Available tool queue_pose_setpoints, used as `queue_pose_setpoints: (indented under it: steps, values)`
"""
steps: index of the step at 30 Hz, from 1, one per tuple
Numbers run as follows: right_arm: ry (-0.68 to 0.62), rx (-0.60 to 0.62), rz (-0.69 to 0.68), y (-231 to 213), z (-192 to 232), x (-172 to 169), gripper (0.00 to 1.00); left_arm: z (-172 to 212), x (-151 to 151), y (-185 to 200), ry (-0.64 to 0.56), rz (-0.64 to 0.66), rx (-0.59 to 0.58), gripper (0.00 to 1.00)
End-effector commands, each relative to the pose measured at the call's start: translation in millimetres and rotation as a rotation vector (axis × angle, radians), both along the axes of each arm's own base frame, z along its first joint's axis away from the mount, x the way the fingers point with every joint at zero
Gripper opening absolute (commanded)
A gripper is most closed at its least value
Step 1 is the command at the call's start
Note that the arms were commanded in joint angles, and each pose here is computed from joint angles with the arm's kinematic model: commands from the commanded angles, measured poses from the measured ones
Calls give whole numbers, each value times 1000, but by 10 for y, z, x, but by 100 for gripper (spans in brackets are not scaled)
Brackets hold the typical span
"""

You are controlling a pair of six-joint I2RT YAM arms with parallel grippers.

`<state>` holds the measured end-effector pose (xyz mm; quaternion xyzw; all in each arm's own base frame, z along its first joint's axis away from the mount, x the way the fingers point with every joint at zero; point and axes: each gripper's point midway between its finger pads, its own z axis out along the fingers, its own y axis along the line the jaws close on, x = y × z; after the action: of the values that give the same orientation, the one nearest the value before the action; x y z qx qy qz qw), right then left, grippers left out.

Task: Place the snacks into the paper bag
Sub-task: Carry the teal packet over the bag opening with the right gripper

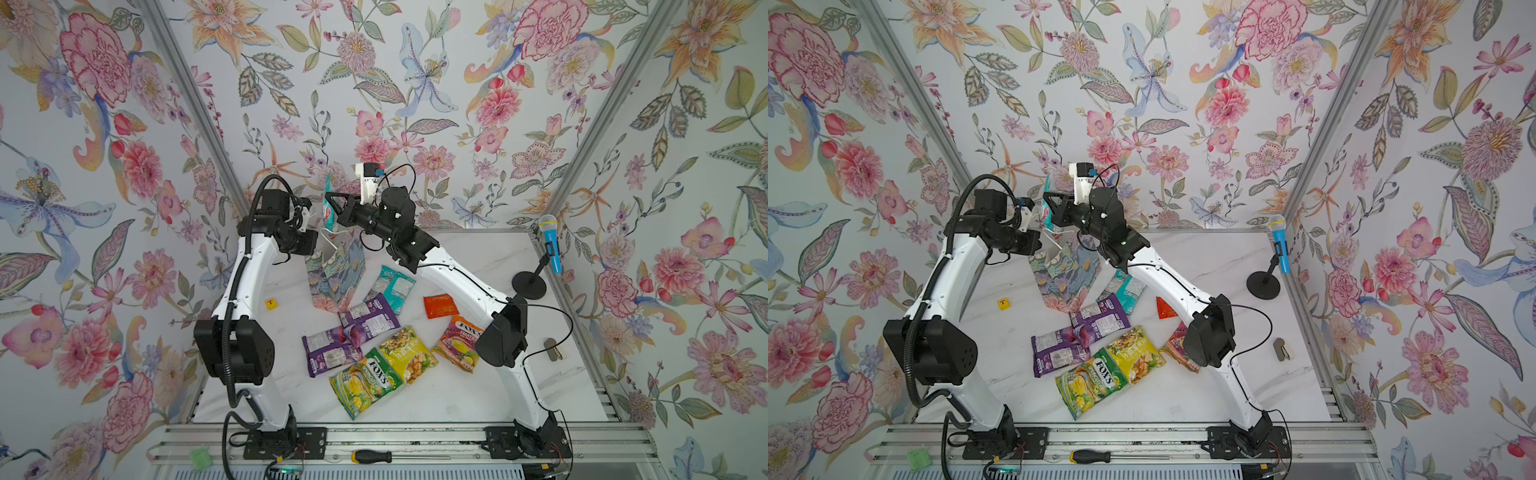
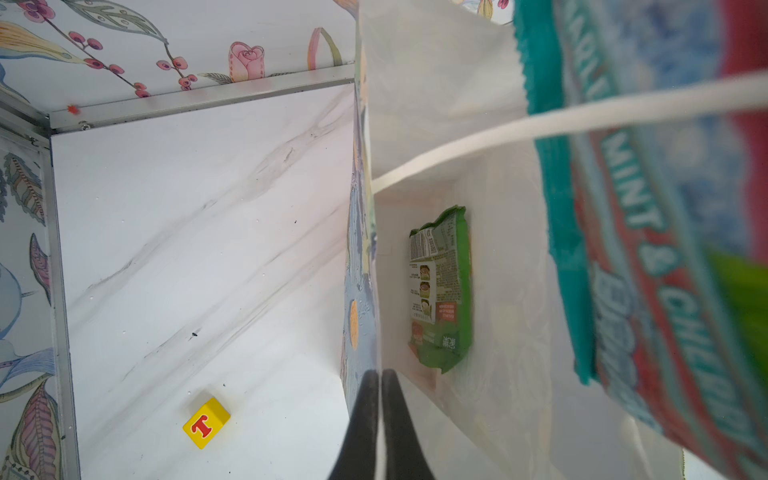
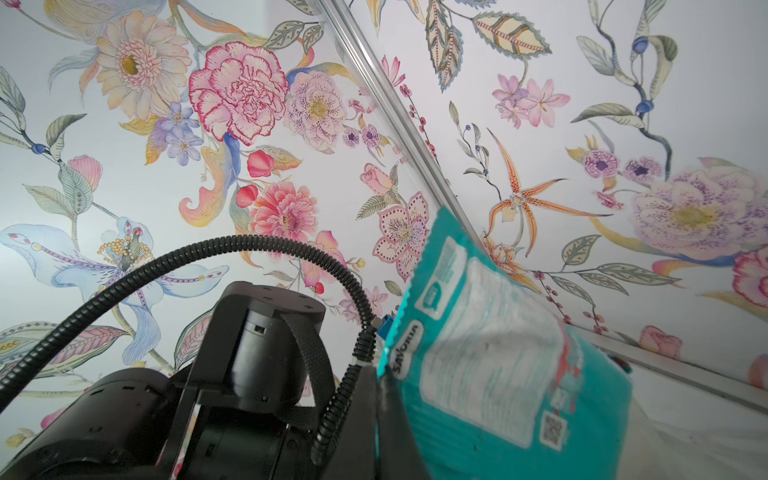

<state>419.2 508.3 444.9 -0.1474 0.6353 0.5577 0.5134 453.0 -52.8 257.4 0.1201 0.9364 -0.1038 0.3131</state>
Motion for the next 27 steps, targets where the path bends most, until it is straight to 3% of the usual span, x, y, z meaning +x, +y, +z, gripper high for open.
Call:
queue_pose_setpoints:
  steps: [1, 18, 27]
  values:
    - [-34, 70, 32, -131, 430, -216, 0, 9, -80, 22, 9, 2, -1, 0]
    - [94, 51, -2, -278, 173, -221, 0, 7, -80, 43, 9, 10, 6, 0]
    - [101, 56, 17, -236, 202, -337, 0, 9, -83, 44, 9, 10, 6, 0]
